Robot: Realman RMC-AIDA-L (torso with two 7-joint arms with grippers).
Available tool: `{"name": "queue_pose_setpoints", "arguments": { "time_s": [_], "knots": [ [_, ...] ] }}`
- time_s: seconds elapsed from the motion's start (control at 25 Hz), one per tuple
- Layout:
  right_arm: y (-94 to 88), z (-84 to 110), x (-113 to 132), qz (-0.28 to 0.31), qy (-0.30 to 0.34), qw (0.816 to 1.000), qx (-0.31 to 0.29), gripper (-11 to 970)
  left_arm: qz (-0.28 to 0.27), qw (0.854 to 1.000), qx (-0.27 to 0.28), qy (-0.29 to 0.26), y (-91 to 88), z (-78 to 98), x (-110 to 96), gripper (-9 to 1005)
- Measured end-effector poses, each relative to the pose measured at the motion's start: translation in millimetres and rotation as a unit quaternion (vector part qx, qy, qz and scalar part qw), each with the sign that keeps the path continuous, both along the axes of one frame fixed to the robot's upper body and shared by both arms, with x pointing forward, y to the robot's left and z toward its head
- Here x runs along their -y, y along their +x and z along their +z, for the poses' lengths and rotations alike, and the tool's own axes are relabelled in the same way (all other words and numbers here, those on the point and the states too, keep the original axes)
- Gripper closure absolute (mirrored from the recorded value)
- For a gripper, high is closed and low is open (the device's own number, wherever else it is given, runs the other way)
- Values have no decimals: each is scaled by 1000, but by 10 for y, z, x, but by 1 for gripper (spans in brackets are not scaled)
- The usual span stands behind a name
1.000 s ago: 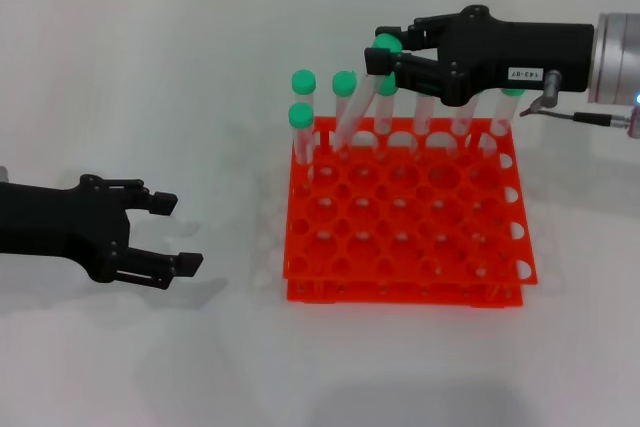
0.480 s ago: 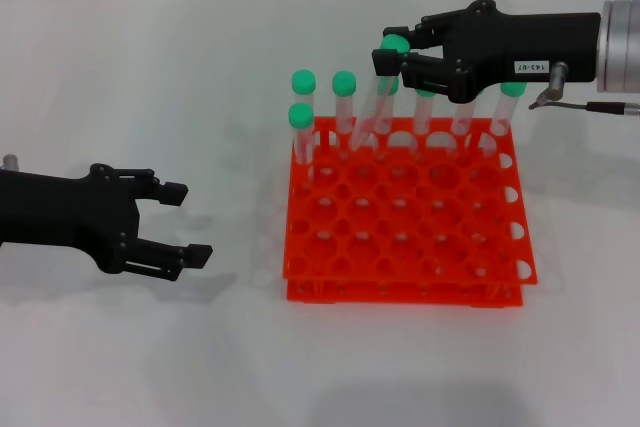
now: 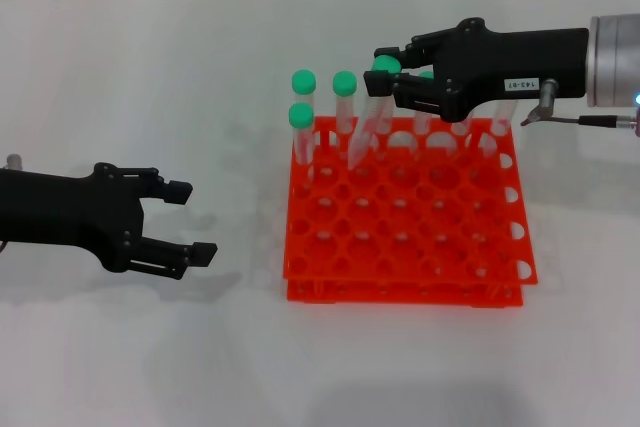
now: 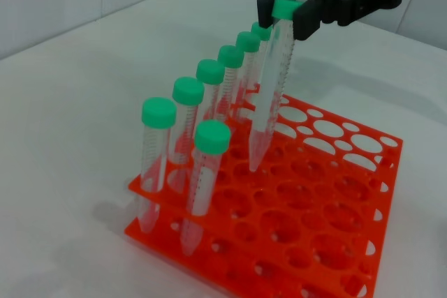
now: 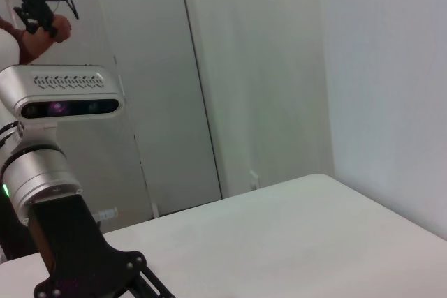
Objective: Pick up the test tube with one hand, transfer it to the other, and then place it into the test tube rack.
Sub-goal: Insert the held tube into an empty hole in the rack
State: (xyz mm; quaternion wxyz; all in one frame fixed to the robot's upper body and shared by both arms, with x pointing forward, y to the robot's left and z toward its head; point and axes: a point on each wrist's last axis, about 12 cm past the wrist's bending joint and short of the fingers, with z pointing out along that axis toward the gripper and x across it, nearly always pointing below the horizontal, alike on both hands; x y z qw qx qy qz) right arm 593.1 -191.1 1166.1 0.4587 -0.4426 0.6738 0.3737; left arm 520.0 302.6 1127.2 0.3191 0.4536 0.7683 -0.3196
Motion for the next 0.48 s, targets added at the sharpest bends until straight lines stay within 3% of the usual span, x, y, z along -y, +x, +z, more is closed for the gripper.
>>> {"name": "queue_pose_setpoints", "arguments": {
  "time_s": [0.48],
  "knots": [
    [31,44,-55,3,-1,1000,3,654,1,1000,1,-2,10,4,14,113]
  ]
}}
